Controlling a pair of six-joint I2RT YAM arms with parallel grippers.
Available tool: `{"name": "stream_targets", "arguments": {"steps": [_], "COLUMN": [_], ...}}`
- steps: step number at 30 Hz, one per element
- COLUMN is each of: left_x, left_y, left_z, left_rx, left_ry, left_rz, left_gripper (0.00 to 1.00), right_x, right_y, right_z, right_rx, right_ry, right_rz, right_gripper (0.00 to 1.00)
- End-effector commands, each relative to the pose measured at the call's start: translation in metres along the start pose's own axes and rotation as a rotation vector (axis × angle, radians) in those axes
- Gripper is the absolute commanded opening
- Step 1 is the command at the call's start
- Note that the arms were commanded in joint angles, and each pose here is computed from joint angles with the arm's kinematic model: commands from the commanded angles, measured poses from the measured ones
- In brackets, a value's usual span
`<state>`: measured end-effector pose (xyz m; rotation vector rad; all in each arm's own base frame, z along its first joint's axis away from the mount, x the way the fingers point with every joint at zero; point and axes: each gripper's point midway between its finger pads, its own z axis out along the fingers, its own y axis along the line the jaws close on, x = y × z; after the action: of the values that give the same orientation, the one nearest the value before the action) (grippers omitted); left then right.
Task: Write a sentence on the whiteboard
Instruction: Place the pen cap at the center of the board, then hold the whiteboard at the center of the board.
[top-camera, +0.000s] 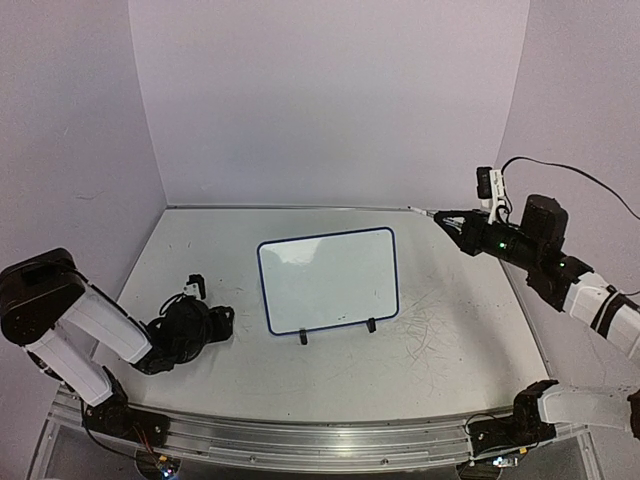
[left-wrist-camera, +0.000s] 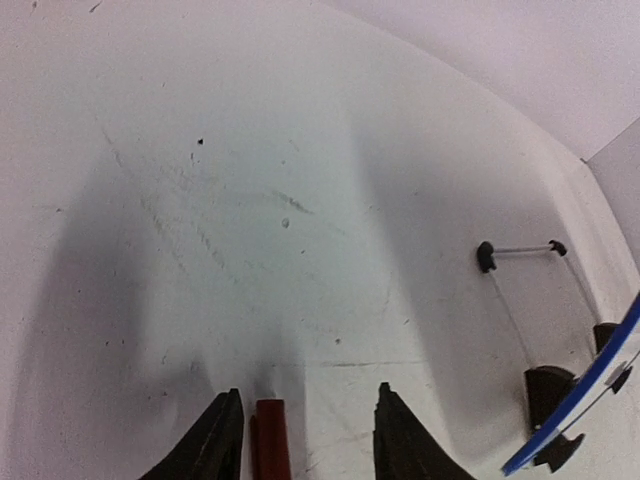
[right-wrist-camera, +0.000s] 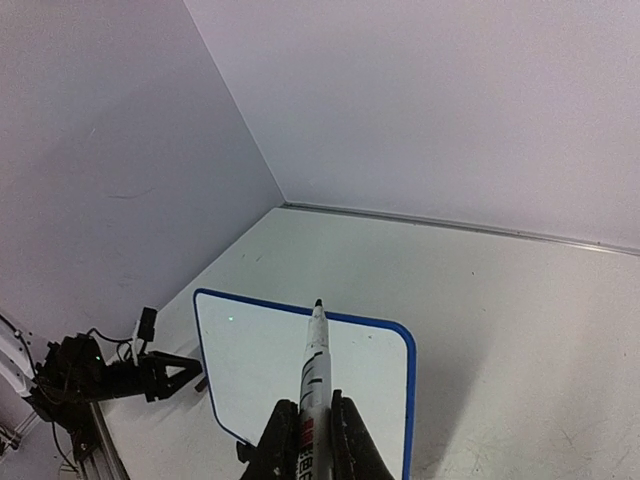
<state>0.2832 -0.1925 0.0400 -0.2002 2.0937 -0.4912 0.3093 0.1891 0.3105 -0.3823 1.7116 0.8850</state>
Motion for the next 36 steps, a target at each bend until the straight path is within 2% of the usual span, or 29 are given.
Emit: {"name": "stream_targets", "arguments": {"steps": [1,10,14,17,21,26,28,32,36], "left_x": [-0.034,-0.089,-0.111,-0.132,-0.157,-0.161,-0.157,-0.155,-0.159], "left_y": [-0.022,-0.041,-0.051,-0.057,-0.067,-0.094,-0.101,-0.099,-0.095], "left_z": [-0.014,-0.056,-0.076,-0.093,-0.111,-0.111,-0.107,-0.104,-0.094], "left_rx": [0.049,0.110,0.139,0.146,0.218,0.364,0.411,0.495,0.601], "left_ry": [-0.063,-0.146,-0.151,-0.174,-0.203,-0.121,-0.090,-0.082,-0.060], "left_rz": [-0.024,-0.086,-0.064,-0.049,-0.056,-0.015,0.007,-0.007,-0.038], "left_gripper": [0.51,0.71,0.82,0.84,0.89,0.93,0.99,0.99,0.97], "right_x": [-0.017,-0.026,-0.033,-0.047,-0.058,-0.063,-0.063,-0.052,-0.031], "right_y": [-0.001,-0.016,-0.024,-0.027,-0.021,-0.026,-0.017,-0.015,0.030], "right_z": [-0.003,0.001,-0.001,-0.005,0.002,0.008,0.010,0.024,0.051], "right_rx": [0.039,0.135,0.204,0.239,0.191,0.144,0.088,0.160,0.171], "right_ry": [-0.026,-0.014,-0.036,-0.089,-0.123,-0.130,-0.114,-0.053,0.000], "right_rz": [-0.063,-0.103,-0.128,-0.123,-0.093,0.020,-0.029,-0.133,-0.277], "right_gripper": [0.00,0.00,0.00,0.00,0.00,0.00,0.00,0.00,0.00]}}
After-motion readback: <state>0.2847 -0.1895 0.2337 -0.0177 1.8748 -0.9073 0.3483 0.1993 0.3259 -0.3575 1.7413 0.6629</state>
